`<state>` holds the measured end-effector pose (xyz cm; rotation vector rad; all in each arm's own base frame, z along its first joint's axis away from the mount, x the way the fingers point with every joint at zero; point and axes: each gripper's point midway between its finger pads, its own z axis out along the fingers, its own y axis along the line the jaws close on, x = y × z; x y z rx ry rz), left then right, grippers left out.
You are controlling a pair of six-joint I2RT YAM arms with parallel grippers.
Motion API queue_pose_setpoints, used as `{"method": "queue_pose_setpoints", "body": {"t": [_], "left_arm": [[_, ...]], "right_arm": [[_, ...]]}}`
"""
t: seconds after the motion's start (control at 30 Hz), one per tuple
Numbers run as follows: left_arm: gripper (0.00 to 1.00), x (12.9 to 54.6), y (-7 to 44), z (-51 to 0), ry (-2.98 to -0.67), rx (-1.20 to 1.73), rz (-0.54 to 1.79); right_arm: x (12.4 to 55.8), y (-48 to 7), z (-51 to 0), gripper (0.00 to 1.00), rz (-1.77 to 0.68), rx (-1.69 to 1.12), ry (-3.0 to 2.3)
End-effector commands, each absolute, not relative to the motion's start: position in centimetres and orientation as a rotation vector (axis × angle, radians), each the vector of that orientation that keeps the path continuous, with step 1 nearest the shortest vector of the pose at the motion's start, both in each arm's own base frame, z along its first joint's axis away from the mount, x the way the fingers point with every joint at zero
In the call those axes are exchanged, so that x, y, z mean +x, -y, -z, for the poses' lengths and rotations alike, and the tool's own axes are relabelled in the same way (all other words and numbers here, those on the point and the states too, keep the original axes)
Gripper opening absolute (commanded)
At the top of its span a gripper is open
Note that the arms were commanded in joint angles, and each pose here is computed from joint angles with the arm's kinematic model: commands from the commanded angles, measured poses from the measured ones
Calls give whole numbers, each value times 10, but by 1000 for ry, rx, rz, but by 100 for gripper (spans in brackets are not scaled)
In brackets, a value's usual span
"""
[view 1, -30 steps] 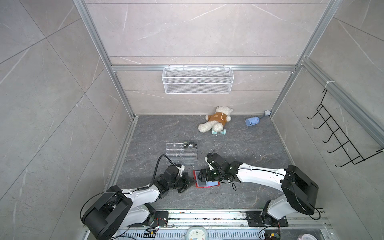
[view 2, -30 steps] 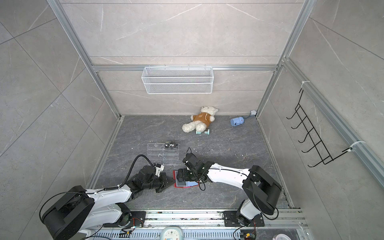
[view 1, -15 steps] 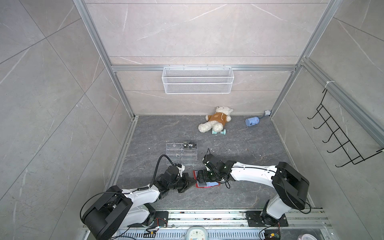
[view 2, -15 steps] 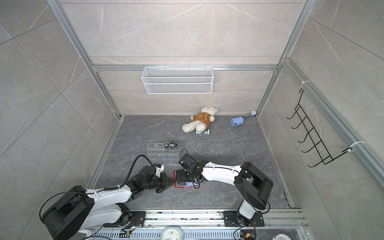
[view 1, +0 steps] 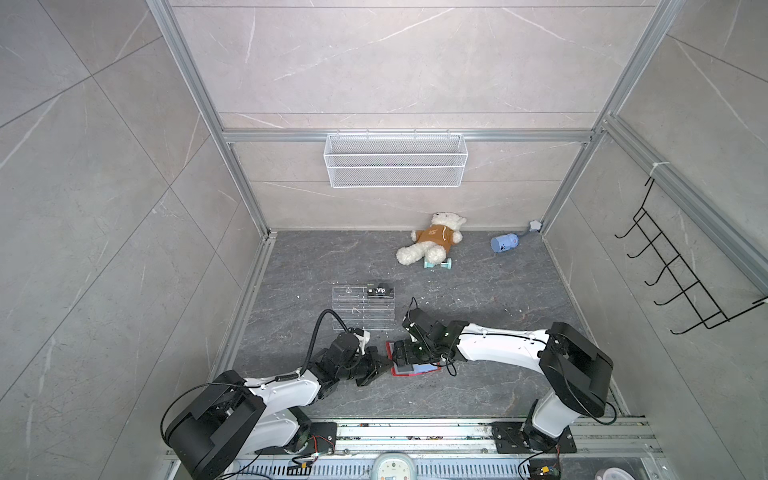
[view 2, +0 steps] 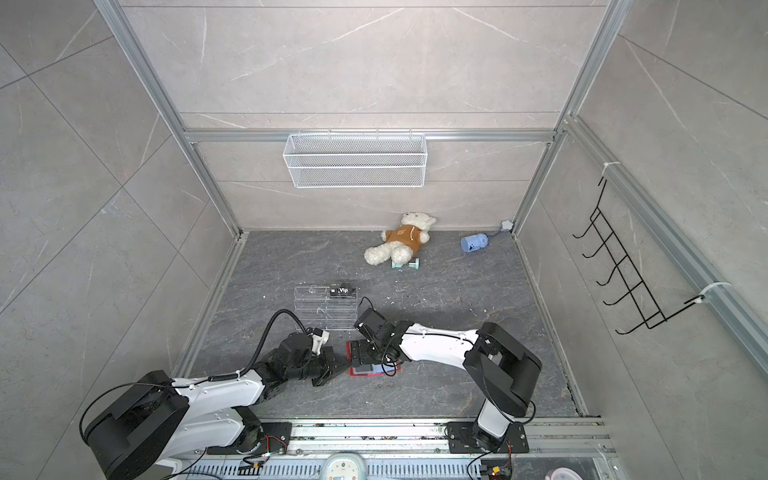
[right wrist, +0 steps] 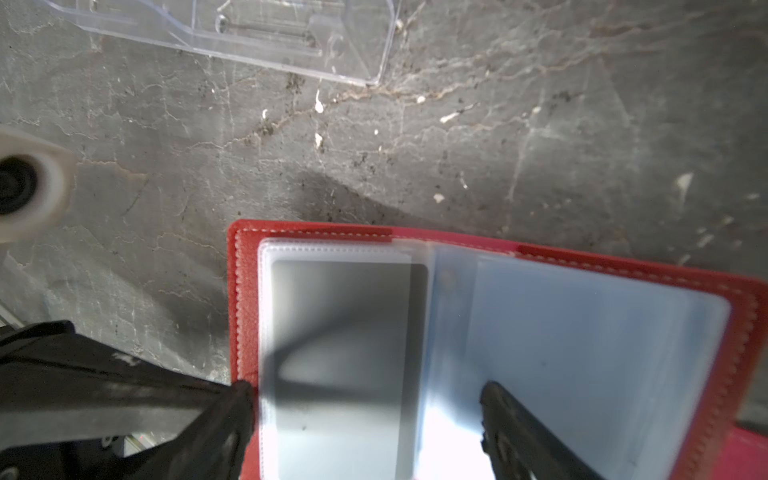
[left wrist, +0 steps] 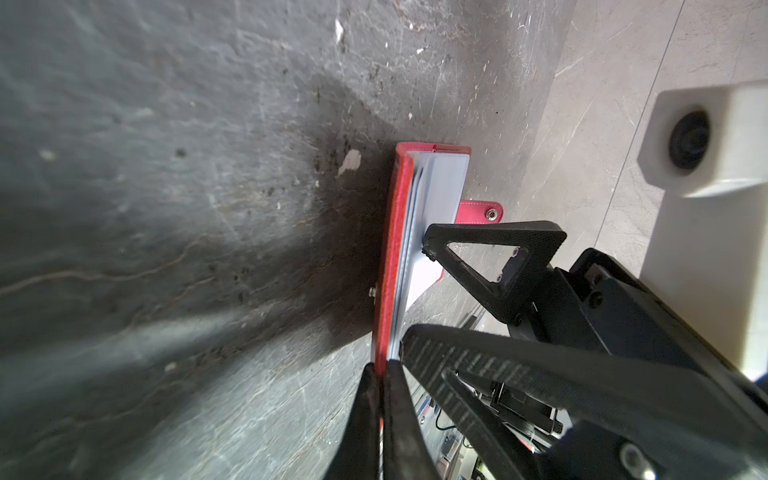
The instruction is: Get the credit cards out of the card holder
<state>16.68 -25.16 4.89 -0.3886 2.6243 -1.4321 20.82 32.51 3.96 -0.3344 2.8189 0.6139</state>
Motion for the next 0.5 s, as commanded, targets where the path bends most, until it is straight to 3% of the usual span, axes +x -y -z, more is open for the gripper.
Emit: {"method": "queue_pose_setpoints", "body": {"t": [0.0,0.47], "left_arm": [[0,176,263,-66,-2560,-312,1469],[0,175,264,-66,-2560,-303,1462]], "right_arm": [[206,-322,-32,85,-541,-358,-2841],[210,-311,-32,73,-437,-358,-2839]]}}
